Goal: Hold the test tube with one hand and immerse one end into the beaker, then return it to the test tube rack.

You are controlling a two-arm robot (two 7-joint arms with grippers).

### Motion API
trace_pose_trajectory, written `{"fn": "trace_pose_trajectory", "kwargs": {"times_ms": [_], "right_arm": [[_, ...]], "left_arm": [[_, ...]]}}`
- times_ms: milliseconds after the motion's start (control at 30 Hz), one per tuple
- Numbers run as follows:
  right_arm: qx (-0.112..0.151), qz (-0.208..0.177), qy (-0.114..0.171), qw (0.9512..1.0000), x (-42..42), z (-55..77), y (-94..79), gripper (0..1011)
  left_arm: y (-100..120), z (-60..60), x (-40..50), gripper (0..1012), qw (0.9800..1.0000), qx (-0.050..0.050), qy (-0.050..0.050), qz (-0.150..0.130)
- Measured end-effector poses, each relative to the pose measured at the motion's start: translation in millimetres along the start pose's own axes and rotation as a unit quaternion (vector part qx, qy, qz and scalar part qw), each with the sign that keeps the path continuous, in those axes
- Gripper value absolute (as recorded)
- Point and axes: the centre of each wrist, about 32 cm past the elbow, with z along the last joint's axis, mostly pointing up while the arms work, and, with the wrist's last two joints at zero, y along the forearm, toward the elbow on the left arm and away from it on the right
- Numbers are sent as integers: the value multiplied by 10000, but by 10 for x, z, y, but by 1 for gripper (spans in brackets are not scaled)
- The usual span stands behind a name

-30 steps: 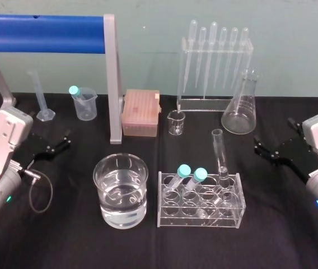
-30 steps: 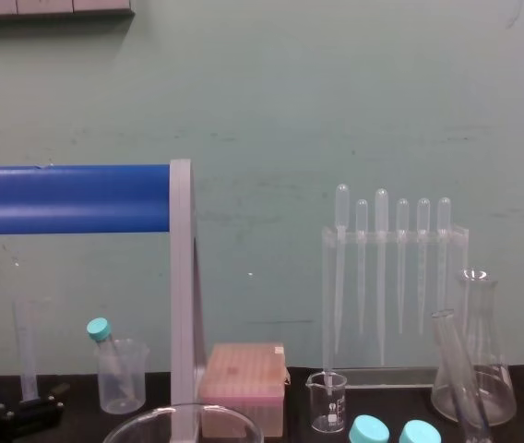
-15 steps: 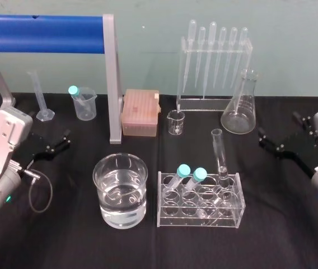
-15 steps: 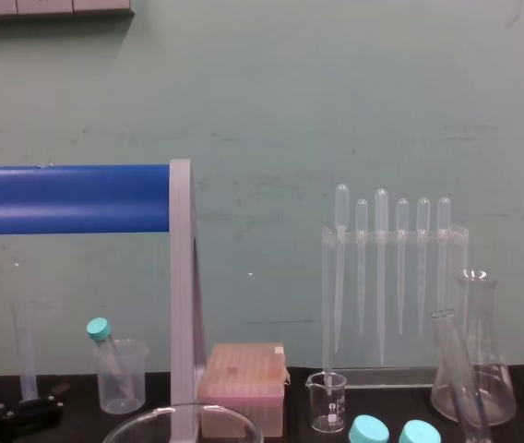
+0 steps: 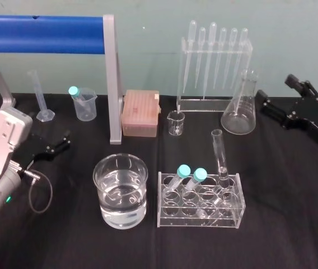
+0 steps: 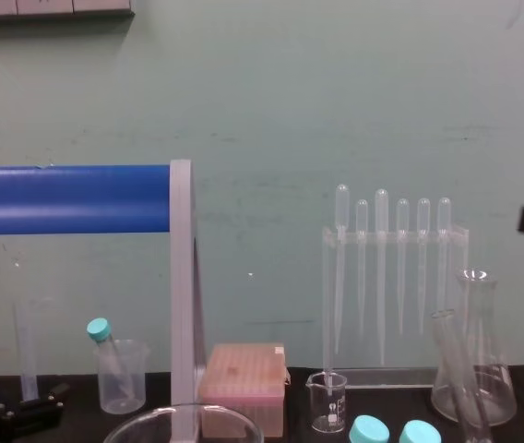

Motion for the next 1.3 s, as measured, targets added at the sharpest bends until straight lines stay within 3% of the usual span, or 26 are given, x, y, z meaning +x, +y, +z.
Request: {"fn": "trace_pose_trajectory", "kwargs": {"times_ms": [100, 200, 300, 433, 733, 1300], "right_arm": [[140, 569, 11, 9983, -50, 82, 2, 1000], [151, 904, -3, 9958, -96, 96, 5, 1000], [60, 1303, -42, 9914, -159, 70, 11, 1000], [-112, 1504, -75, 9885, -204, 13, 33, 1000], [-501, 1512, -25, 9872, -262, -153, 137, 1000], [-969, 1412, 7, 9852, -317, -315, 196, 1000]], "left_arm": [[0, 0, 0, 1000, 10000, 0, 0, 0], [0, 0, 0, 1000, 10000, 0, 0, 0], [0, 0, 0, 1000, 10000, 0, 0, 0], [0, 0, 0, 1000, 10000, 0, 0, 0], [0, 0, 0, 1000, 10000, 0, 0, 0], [0, 0, 0, 1000, 10000, 0, 0, 0]]}}
